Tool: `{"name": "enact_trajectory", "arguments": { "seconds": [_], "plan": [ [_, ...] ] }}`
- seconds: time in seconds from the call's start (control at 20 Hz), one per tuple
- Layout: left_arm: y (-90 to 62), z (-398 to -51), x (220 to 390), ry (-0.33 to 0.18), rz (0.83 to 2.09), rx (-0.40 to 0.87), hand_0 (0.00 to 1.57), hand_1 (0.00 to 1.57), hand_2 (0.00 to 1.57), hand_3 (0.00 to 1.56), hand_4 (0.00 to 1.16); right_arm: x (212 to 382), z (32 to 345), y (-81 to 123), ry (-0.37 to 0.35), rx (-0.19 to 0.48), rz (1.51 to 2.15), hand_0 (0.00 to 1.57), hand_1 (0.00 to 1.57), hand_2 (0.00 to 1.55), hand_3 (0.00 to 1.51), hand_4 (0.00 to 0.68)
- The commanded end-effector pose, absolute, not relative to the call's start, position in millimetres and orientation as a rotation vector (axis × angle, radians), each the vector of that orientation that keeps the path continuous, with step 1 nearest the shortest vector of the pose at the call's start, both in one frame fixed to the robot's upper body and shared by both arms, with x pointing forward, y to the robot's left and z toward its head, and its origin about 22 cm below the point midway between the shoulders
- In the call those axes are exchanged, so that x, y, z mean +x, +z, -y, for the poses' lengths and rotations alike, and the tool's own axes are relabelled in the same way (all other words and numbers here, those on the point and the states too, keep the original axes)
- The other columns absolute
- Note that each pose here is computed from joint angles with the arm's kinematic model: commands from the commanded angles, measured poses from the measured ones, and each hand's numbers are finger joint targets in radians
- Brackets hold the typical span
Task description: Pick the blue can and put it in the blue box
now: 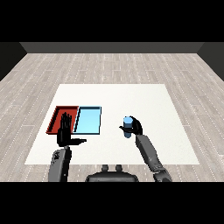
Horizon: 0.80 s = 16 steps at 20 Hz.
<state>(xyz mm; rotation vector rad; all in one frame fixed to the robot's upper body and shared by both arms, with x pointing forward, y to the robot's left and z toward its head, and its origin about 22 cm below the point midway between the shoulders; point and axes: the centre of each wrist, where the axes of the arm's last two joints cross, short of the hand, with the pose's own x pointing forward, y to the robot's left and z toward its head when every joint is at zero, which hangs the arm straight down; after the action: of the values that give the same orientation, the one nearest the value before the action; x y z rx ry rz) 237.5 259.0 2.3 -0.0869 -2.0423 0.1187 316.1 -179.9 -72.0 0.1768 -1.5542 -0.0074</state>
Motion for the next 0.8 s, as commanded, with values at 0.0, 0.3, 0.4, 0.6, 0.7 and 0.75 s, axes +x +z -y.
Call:
{"name": "enact_trajectory", "arguments": {
  "seconds": [0.0,0.3,0.4,0.6,0.7,0.75],
  "plan": [
    [7.1,-242,237.8,0.122,2.032,-0.099,0.0,0.0,0.0,0.0,0.0,306.0,173,-60,0.009,0.125,1.539,1.57,1.57,1.5,1.46,0.677],
    [-0.5,-234,226.6,0.111,2.049,-0.112,0.0,0.0,0.0,0.0,0.0,300.6,192,-55,0.015,0.132,1.6,1.54,1.54,1.47,1.42,0.662],
    [8.3,-241,233.7,0.098,2.014,-0.117,0.0,0.0,0.0,0.0,0.0,307.2,177,-41,0.046,0.14,1.638,1.51,1.51,1.46,1.41,0.655],
    [0.3,-240,244.2,0.024,2.002,-0.091,0.0,0.0,0.0,0.0,0.0,304.4,175,-22,0.059,0.139,1.696,1.49,1.49,1.45,1.41,0.653],
    [-10.7,-230,226.7,0.01,1.97,-0.09,0.0,0.0,0.0,0.0,0.0,304.4,198,-33,0.062,0.148,1.714,1.47,1.47,1.45,1.41,0.643],
    [-11.6,-213,243.0,0.015,1.962,-0.167,0.0,0.0,0.0,0.0,0.0,315.1,171,-19,0.063,0.151,1.732,1.48,1.48,1.45,1.41,0.646]
  ]
}}
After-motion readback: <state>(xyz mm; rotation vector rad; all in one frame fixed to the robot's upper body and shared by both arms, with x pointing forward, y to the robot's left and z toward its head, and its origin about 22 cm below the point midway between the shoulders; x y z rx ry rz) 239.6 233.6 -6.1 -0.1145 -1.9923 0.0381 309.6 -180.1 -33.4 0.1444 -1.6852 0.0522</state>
